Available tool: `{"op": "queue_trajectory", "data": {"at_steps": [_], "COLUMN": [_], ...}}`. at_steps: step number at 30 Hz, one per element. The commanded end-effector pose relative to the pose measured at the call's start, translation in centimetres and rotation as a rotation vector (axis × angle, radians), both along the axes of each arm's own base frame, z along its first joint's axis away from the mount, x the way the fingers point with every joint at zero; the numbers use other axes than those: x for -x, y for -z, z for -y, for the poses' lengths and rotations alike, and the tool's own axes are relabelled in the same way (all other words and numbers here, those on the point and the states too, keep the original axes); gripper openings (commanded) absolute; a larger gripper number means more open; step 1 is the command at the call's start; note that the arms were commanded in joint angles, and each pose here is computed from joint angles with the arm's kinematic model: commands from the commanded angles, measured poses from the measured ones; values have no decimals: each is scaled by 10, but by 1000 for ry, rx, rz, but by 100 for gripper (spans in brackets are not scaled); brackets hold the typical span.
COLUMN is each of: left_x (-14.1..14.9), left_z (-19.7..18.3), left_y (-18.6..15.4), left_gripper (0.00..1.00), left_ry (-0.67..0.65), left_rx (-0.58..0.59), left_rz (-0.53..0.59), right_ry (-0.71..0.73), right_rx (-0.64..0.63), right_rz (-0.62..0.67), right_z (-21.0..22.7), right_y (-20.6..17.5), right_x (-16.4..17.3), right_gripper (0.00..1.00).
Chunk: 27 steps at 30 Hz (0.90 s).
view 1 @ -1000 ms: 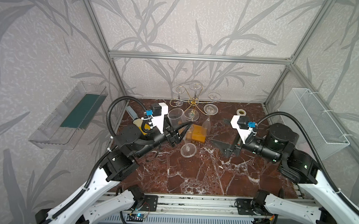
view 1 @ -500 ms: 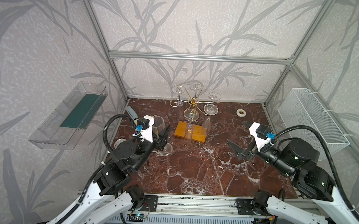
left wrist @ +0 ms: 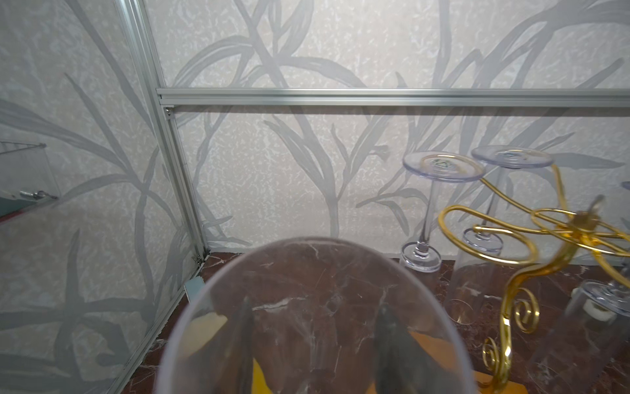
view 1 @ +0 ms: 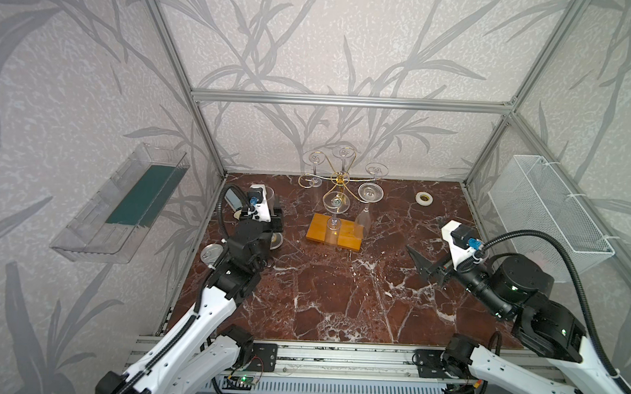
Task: Take the wine glass off the wine glass rack
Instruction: Place the wine glass at the top-left of the table.
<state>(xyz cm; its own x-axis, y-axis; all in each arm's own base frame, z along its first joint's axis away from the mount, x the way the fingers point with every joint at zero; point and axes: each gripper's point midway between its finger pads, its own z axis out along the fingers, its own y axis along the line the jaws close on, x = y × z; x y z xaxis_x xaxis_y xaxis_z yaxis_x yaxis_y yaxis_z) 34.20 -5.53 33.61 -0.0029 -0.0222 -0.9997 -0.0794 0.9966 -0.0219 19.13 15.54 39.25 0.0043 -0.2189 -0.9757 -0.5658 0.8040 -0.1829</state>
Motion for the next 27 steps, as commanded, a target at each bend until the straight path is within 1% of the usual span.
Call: {"op": "queue_trajectory", "data": {"at_steps": [1,3,5,7,11,15,21,27], "left_x": [-26,-48,-67,-89,-132,-166,-201,-218], "left_z": [-1,-12,-17,-17,-12,-4,1,8], "left_y": [-16,-6,-1,3,17,37,71,96], "left_gripper": [48,48,47,47,47,47,46,45], "left_ry": [47,32,27,38,46,69,63,82], "left_rx": [85,119,126,108,81,72,62,69], "left_rz": [113,113,137,158,152,189,167,148], "right_ry": [107,177,250,306,402,449,456,457], "right_rx": [21,46,41,1,-66,-86,-57,-50], "right_rz": [8,1,6,21,35,-11,-64,-97], "right_z": [12,21,32,42,63,75,76,76], "right_y": [12,25,33,36,43,56,70,82], "right_x": [-13,-23,-32,-41,-58,-74,-90,-97], "right_gripper": [99,99,99,99,99,99,99,99]}}
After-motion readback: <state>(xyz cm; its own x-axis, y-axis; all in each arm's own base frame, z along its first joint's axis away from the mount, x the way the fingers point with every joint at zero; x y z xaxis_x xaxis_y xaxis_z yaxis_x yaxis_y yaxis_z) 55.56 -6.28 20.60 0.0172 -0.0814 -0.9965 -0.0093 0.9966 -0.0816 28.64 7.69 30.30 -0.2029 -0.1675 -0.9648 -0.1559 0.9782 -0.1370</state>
